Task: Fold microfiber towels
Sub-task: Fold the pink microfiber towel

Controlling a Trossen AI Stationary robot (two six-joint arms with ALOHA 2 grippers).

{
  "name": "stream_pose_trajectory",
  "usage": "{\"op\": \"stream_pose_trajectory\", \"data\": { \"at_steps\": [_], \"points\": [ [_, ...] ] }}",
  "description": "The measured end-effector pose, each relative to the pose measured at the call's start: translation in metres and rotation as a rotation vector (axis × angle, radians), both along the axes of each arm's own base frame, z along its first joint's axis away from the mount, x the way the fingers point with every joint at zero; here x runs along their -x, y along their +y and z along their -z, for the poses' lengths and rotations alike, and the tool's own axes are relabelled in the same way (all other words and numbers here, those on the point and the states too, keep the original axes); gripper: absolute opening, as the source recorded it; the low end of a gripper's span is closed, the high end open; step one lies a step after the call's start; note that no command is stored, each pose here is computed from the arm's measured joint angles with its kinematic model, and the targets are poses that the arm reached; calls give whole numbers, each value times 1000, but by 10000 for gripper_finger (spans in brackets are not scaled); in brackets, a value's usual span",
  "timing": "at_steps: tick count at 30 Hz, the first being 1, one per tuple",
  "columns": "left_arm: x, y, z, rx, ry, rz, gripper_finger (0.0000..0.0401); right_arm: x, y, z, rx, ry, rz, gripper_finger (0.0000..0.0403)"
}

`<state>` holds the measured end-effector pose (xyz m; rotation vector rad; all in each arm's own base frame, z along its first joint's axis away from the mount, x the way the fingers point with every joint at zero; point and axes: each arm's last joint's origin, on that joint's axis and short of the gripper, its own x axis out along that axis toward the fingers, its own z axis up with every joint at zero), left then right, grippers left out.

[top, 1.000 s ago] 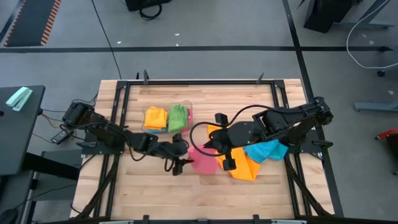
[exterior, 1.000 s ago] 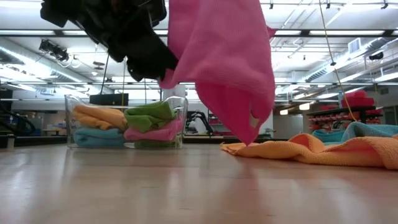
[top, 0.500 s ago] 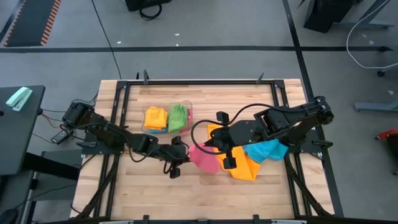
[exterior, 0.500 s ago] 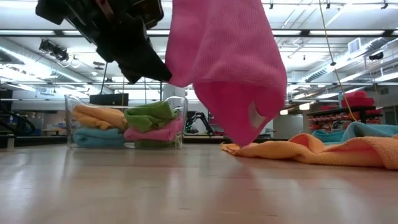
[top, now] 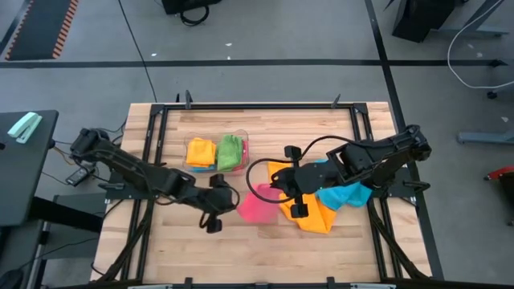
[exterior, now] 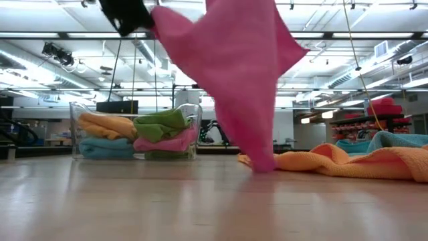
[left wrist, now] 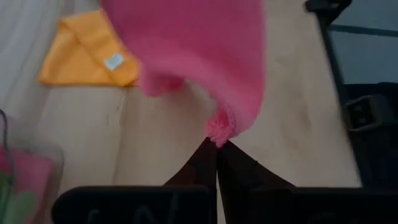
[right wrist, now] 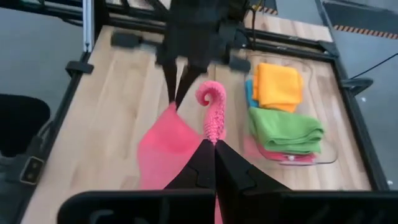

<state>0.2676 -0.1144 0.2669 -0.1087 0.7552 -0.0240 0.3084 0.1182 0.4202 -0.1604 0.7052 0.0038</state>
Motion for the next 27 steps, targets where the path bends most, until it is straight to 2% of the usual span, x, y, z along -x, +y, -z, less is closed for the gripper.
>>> {"op": "stream_pose_trajectory", "data": {
  "at_steps": [9,14,19,22,27],
  "points": [
    [22,-21,-59,-21,-104,103,18,11,23,-4,-115,-3,4,8],
    [29,-34,-80,-23,-164,199,7,22,38,-19,-254,-11,-70,11],
    [37,-48,-99,72,-204,314,28,32,54,-23,-382,31,-145,12],
    [42,-56,-102,134,-197,308,33,37,65,-19,-434,52,-141,12],
    [48,-72,-97,200,-160,312,13,42,87,-7,-498,71,-155,13]
  ]
}}
